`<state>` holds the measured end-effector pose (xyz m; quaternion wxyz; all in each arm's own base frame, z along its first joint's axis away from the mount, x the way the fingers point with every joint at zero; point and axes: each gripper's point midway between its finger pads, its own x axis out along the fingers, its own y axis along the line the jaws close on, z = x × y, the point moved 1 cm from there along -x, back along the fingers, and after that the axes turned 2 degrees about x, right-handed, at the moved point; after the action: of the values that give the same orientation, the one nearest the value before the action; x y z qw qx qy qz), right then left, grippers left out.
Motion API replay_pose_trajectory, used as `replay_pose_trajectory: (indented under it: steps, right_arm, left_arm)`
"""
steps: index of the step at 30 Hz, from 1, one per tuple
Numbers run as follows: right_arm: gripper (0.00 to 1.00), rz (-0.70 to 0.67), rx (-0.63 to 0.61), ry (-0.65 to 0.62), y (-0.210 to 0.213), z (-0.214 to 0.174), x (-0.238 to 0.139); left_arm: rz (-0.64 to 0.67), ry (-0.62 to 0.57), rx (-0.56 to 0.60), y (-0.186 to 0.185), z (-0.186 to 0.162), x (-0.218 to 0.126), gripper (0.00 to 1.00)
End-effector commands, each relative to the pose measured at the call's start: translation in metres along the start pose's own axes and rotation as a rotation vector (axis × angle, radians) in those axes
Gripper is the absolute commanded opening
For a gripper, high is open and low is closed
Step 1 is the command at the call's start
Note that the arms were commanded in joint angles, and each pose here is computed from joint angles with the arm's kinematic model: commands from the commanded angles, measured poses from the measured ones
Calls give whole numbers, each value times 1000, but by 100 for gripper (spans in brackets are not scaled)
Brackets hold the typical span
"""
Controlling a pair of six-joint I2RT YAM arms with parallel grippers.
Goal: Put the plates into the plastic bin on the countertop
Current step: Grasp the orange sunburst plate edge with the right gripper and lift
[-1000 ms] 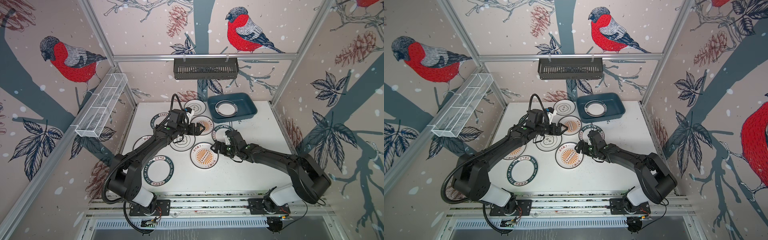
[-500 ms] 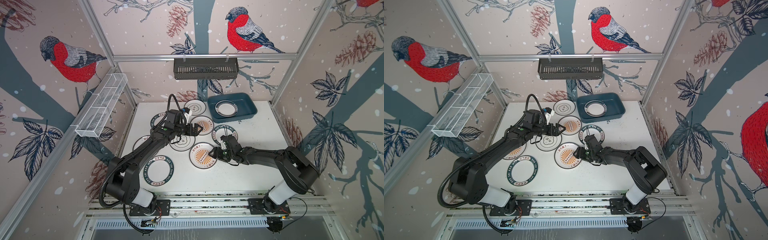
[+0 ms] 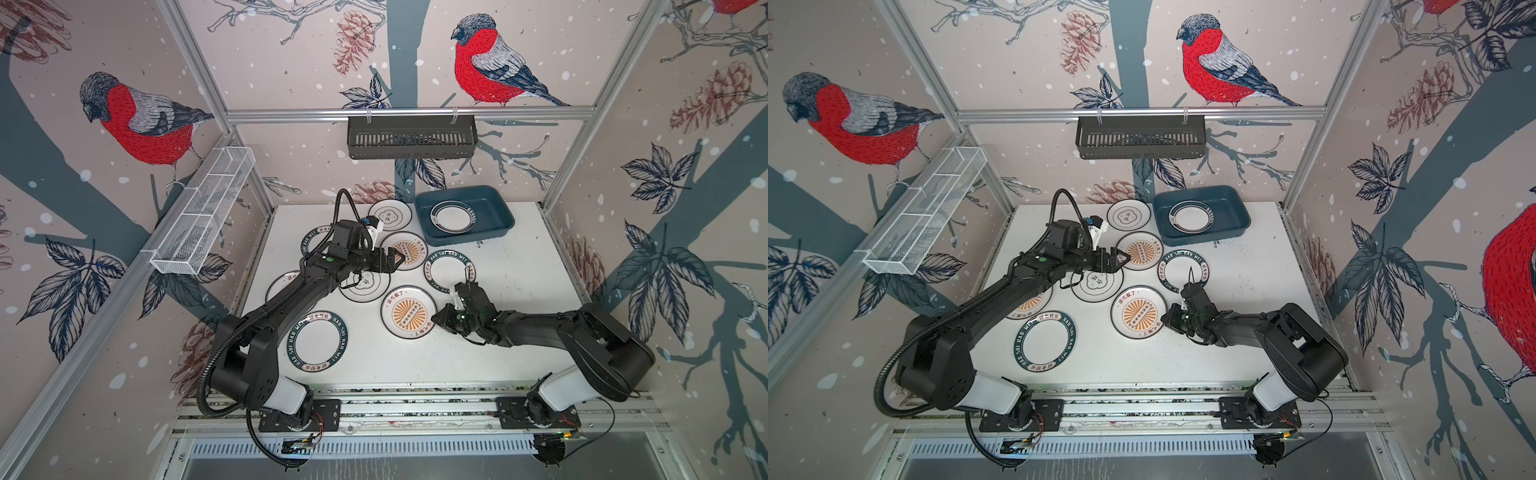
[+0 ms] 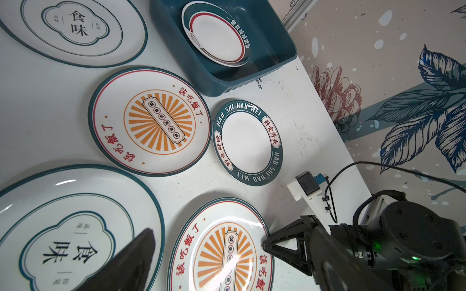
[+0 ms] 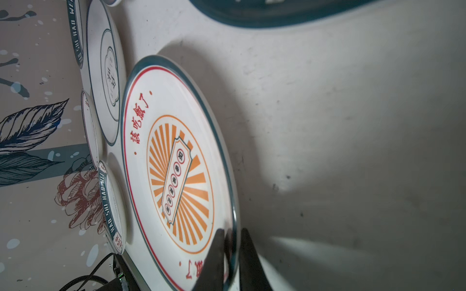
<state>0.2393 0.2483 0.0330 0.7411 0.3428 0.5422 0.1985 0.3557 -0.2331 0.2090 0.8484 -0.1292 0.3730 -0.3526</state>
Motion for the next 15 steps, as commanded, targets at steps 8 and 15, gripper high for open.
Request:
replay_pose_trajectory:
  steps: [8, 15]
  right_arm:
    - [4, 24, 13, 1, 3, 3, 3]
    - [3, 29, 19, -50, 10, 15, -13]
  left_arm:
    - [7, -27, -9, 0, 1, -6, 96]
    - [-5, -40, -16, -3, 5, -7, 96]
